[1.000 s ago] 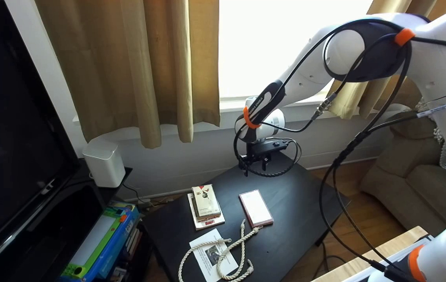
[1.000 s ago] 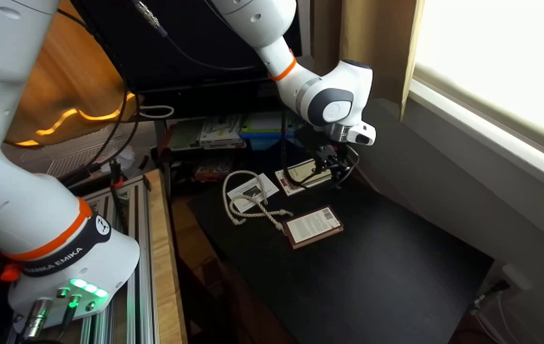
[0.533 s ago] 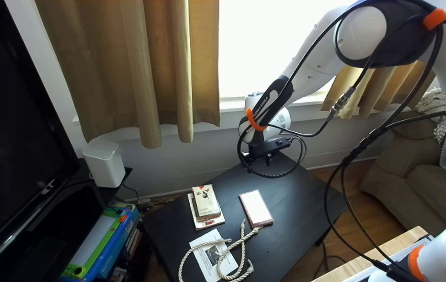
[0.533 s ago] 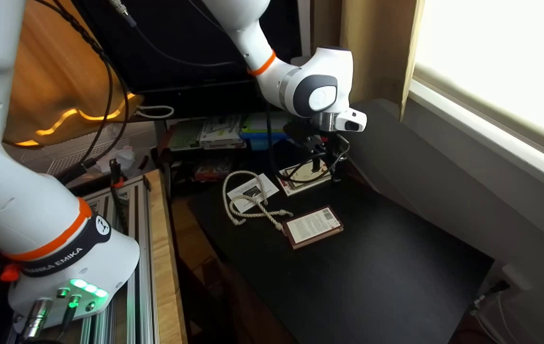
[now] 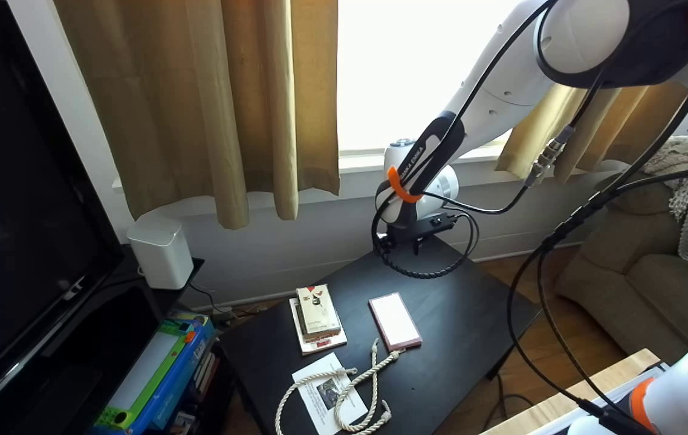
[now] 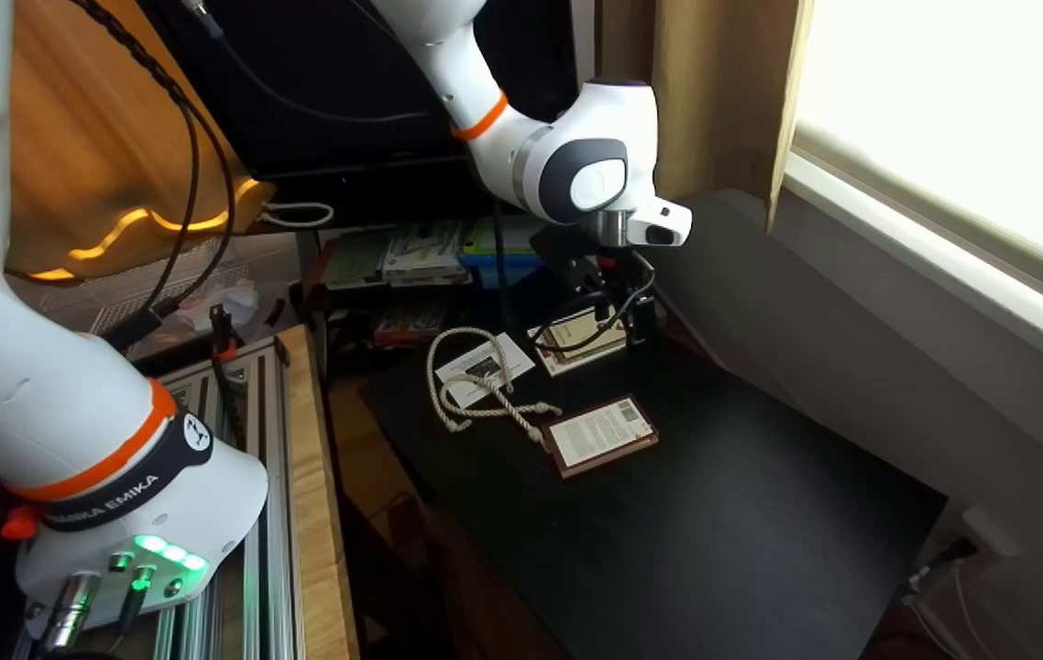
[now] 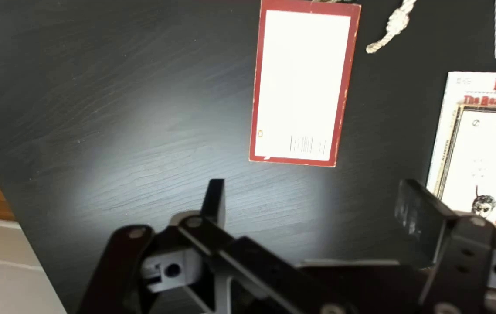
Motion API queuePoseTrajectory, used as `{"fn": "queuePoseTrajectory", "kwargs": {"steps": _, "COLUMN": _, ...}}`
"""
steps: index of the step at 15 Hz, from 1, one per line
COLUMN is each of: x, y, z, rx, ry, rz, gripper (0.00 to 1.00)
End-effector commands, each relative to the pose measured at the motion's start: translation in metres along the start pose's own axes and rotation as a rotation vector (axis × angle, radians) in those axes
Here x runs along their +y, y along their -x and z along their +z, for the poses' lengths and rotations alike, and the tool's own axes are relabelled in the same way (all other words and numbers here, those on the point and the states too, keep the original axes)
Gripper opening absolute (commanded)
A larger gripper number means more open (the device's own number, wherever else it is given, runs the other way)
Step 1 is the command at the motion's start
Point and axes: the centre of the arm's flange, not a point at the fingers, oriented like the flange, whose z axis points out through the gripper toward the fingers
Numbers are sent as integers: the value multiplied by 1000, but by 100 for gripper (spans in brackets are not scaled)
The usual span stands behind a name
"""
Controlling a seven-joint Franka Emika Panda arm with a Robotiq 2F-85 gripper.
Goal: Flip the brown and yellow book over
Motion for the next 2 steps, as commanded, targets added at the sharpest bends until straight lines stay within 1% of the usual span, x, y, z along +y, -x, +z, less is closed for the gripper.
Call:
{"fn": "queuePoseTrajectory", "kwargs": {"steps": 1, "x": 0, "y": 0, "z": 0, "rx": 0, "ry": 0, "rz": 0, "gripper": 100}}
{"fn": "queuePoseTrajectory", "kwargs": {"steps": 2, "x": 0, "y": 0, "z": 0, "rx": 0, "ry": 0, "rz": 1, "gripper": 100}}
